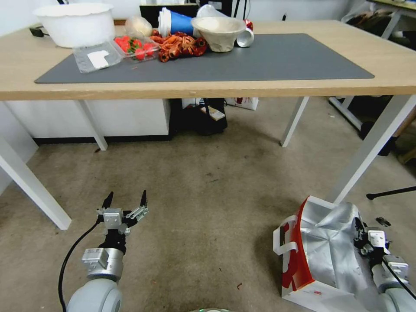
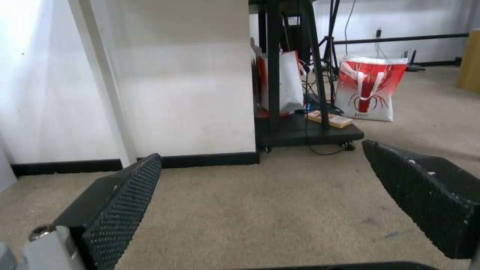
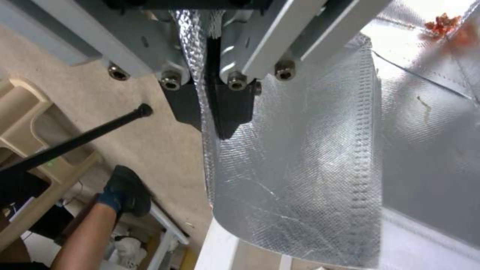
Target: Pick up the food delivery bag from the floor and place it on the table.
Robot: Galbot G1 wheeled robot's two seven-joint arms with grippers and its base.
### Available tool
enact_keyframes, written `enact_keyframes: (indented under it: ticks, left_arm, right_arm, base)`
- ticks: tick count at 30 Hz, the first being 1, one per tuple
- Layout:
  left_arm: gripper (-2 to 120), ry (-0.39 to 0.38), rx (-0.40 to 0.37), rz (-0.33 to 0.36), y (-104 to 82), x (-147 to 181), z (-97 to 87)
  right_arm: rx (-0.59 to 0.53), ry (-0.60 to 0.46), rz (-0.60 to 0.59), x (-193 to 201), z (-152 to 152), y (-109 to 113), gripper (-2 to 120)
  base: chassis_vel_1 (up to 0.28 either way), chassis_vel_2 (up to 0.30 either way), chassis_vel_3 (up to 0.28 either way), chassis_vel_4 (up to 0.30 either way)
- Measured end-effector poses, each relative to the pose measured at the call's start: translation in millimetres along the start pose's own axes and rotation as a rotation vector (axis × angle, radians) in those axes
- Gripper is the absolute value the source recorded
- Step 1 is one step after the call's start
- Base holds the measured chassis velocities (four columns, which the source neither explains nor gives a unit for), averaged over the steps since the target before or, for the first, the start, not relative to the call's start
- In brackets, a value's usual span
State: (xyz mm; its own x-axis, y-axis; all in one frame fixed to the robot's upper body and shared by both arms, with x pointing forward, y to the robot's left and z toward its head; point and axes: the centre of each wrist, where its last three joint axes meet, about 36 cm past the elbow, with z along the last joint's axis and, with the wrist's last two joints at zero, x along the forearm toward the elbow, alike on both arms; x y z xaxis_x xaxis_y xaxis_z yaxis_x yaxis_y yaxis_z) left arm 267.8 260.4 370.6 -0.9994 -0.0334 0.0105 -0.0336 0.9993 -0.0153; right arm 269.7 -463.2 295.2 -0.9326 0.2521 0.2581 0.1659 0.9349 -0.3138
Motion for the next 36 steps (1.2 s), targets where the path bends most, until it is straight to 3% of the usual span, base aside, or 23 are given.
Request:
enact_keyframes:
  ticks: [21, 36]
  left_arm:
    - [100, 0.004, 0.007, -0.015, -1.6, -0.2, -5.3]
    - [100, -0.001, 0.003, -0.023, -0.6, 6.0, -5.7]
  right_arm:
    - [-0.042, -0.151, -0.116, 23.8, -38.1, 26.0, 0]
    - [-0.132, -0.345, -0.339, 47.6, -106.3, 50.1, 0]
  base:
    - [0.0, 0.0, 0.0, 0.0]
    - [0.0, 0.0, 0.0, 0.0]
